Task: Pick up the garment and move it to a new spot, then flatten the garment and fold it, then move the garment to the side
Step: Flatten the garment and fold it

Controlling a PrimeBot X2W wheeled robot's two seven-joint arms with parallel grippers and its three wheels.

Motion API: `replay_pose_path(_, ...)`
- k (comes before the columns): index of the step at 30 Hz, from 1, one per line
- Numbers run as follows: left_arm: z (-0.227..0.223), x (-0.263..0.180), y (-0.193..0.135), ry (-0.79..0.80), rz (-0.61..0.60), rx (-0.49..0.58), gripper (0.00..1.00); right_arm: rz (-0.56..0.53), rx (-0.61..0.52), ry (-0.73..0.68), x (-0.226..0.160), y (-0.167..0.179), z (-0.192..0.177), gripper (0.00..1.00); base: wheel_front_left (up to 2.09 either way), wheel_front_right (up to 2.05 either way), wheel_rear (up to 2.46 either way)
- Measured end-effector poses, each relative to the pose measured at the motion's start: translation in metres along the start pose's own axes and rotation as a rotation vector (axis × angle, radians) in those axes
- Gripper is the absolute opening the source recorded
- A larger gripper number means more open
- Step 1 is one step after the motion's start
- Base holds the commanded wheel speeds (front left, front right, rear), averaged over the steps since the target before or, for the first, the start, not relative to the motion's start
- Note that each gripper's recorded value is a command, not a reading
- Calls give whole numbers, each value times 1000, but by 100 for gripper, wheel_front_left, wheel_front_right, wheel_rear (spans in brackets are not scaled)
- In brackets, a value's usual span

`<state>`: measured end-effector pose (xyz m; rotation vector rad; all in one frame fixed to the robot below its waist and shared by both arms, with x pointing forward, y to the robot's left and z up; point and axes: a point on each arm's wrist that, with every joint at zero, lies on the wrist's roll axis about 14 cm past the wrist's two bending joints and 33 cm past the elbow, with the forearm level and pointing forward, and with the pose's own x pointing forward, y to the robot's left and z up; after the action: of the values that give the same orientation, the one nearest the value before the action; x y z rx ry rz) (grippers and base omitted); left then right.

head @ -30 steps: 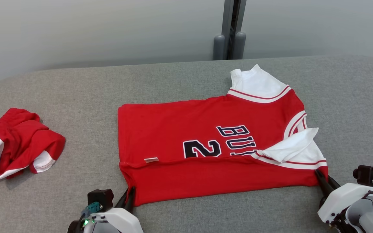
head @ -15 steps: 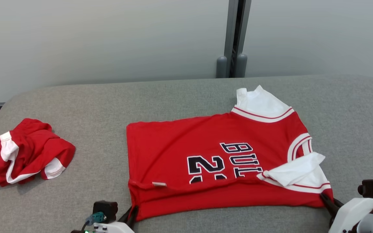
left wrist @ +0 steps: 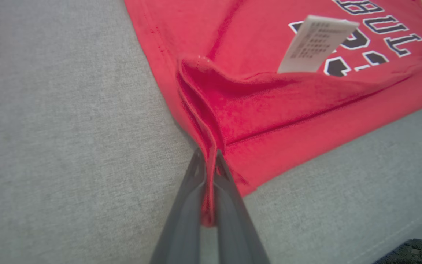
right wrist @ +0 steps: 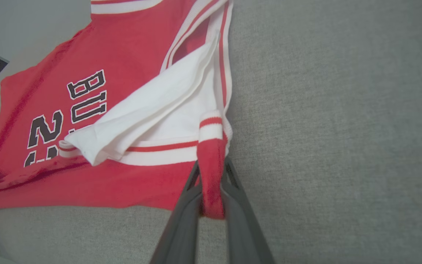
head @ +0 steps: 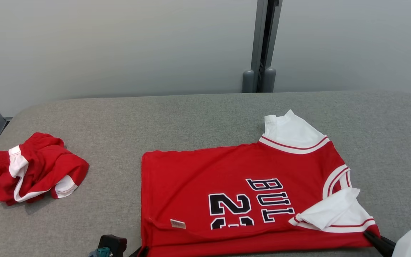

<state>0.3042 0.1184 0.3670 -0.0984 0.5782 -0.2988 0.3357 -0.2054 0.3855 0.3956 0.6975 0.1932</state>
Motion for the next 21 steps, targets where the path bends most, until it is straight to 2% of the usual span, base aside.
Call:
replay_pose_path(8, -3, -25, -2, 56, -15, 28, 0, 8, 39, 94, -22, -9, -18, 0, 0, 0, 0)
replay_pose_path(15, -7, -39, -4, 97, -10, 18, 0, -3, 67, 93, -32, -14, -21, 0, 0, 0, 0)
replay_pose_path(16, -9, -39, -4, 110, -8, 18, 29, -4, 69, 96, -33, -14, -22, 0, 0, 0, 0)
replay_pose_path(17, -12, -40, -5, 124, -8, 18, 47, -4, 74, 94, -33, -13, -22, 0, 0, 0, 0)
replay_pose_path(18, -12, -40, -7, 128, -12, 18, 89, -1, 75, 88, -32, -12, -21, 0, 0, 0, 0)
replay_pose_path(19, -11, -40, -7, 130, -10, 18, 100, 0, 76, 79, -32, -11, -19, 4, 0, 0, 0)
replay_pose_path(20, -12, -41, -7, 138, -11, 19, 100, -3, 78, 65, -32, -11, -16, 30, 0, 0, 0)
replay_pose_path(21, -13, -41, -6, 149, -4, 19, 100, -5, 83, 53, -31, -10, -14, 100, 0, 0, 0)
